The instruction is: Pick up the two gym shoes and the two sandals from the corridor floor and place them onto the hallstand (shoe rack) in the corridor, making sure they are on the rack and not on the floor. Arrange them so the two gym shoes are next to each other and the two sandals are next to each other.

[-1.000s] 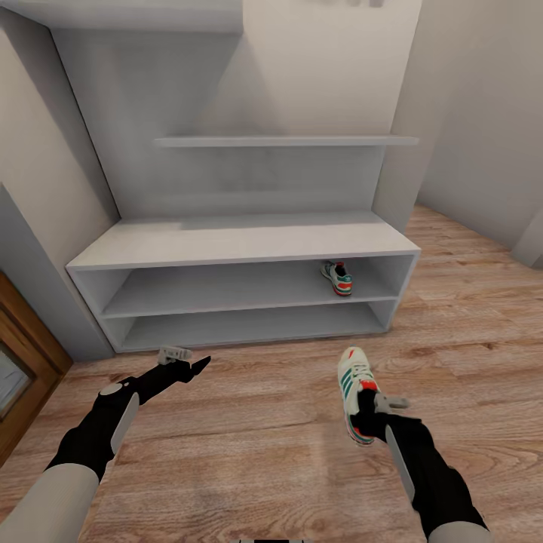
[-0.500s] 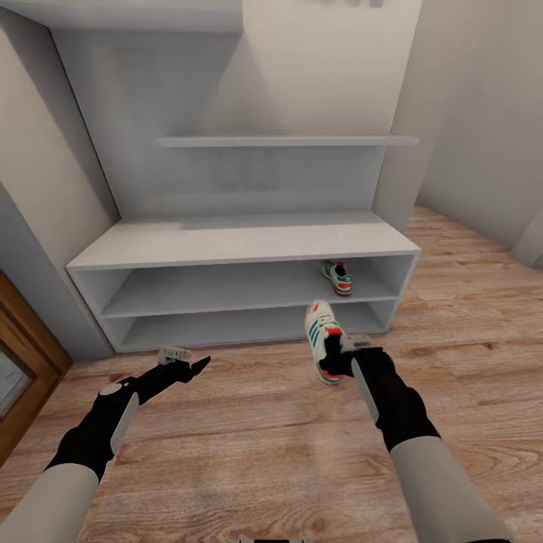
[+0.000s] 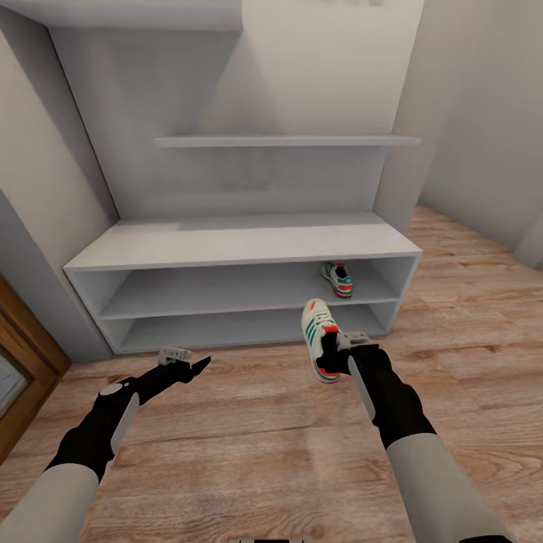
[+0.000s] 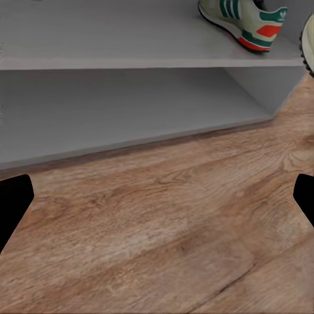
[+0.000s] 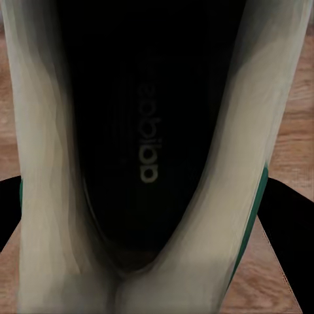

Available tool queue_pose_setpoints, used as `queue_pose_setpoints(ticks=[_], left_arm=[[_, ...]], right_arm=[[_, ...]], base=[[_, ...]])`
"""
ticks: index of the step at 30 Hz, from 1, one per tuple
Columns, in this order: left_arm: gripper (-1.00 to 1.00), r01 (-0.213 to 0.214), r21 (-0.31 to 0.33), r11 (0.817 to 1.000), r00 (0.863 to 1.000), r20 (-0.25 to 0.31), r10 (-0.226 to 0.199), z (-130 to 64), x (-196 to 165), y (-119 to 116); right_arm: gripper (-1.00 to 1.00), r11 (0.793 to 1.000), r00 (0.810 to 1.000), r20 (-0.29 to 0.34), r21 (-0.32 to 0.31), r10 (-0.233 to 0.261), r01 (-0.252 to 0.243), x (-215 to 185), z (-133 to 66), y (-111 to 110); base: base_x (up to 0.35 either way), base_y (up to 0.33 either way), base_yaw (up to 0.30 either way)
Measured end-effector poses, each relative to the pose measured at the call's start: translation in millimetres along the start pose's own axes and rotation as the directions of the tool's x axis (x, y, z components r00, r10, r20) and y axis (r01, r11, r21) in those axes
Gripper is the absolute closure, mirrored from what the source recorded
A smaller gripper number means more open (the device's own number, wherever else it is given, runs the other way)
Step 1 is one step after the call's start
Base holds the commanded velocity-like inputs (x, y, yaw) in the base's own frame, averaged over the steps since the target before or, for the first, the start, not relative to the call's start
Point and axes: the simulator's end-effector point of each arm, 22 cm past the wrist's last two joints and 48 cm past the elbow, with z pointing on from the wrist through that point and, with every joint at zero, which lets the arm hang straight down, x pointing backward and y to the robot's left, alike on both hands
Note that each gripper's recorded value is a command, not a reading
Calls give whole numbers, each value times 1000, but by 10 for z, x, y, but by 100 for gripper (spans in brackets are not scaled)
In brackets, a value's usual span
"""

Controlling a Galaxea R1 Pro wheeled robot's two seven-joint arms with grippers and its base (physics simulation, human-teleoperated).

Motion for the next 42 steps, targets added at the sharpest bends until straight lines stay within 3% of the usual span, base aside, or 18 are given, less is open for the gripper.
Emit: queue_pose_setpoints(ticks=[16, 42], left_arm=[[-100, 5, -2, 1000, 1000, -10, -5, 22, 67, 20], [-100, 6, -2, 1000, 1000, -11, -6, 25, 74, 22]], right_arm=[[100, 1000, 1000, -11, 1, 0, 0, 49, 55, -3], [100, 1000, 1000, -12, 17, 11, -11, 76, 83, -89]], base=[[111, -98, 218], [47, -34, 7]])
